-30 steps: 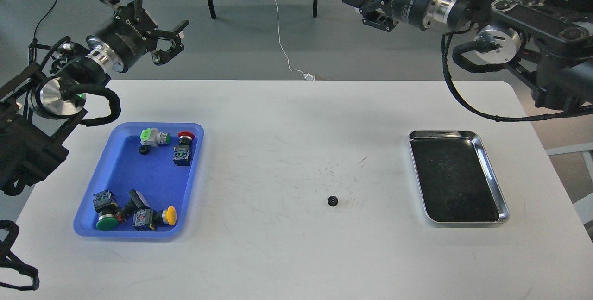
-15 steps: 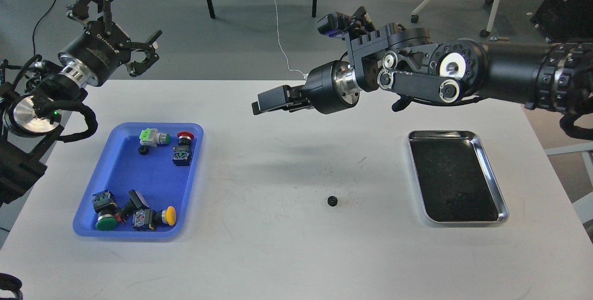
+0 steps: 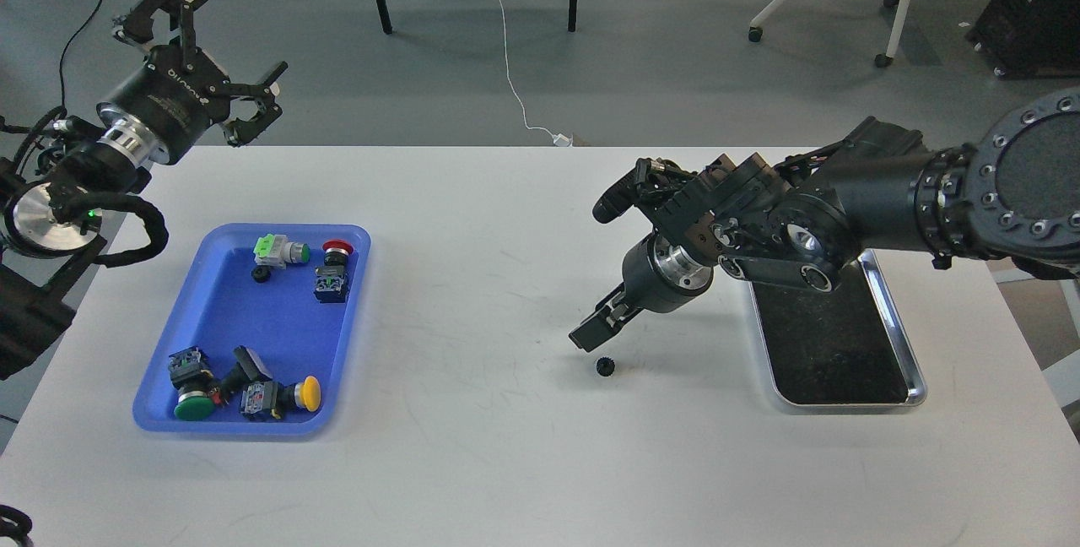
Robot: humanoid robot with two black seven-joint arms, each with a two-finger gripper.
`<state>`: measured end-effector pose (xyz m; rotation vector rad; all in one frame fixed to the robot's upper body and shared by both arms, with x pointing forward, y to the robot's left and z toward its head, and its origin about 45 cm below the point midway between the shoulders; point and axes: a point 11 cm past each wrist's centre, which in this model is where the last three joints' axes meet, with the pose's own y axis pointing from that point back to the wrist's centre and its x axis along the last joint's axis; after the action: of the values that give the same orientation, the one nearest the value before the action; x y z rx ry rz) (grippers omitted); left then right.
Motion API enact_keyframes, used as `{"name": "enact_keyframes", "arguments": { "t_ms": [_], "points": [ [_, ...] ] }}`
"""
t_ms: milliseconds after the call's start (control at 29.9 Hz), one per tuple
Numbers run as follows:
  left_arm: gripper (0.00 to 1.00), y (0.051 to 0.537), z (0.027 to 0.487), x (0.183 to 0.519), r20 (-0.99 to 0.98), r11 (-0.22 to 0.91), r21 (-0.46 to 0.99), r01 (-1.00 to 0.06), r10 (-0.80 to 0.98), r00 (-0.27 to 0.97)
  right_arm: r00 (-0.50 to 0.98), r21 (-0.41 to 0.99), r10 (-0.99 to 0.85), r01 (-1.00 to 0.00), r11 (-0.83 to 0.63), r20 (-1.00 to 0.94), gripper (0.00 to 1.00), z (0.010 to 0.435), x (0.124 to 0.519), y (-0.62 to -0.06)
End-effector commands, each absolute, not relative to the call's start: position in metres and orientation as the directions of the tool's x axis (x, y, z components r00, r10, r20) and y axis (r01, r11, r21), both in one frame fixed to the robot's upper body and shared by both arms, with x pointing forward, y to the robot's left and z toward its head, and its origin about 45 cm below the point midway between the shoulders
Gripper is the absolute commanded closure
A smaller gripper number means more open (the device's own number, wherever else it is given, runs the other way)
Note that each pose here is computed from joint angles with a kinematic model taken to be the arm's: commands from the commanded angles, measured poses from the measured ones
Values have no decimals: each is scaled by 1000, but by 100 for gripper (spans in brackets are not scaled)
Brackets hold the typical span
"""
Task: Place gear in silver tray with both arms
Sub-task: 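Lower the right gripper over the black gear and close on it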
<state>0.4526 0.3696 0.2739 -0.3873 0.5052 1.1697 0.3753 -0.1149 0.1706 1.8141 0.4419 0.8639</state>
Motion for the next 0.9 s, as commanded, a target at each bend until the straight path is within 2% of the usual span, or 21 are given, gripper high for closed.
{"name": "enact_keyframes", "arguments": {
  "t_ms": [0,100,267,468,668,869],
  "points": [
    [2,369,271,452,-564,348,-22,-937,769,299,681,913,653,-55,-405,331,25,163,365,-116],
    [2,369,271,452,-564,348,-22,-937,769,299,684,915,660,-27,-403,311,33,158,357,-115],
    [2,369,271,451,-561,349,-21,-937,771,300,656,926,695,-15,-378,294,37,152,353,-119],
    [2,372,266,449,-563,346,-11,-938,773,292,648,932,703,-29,-361,292,49,151,355,-122],
    [2,378,266,446,-556,338,-7,-941,781,285,648,940,709,-33,-340,280,67,149,356,-128],
    [2,381,266,446,-554,335,-5,-942,784,282,653,939,704,-30,-343,278,69,146,355,-129]
  ]
}}
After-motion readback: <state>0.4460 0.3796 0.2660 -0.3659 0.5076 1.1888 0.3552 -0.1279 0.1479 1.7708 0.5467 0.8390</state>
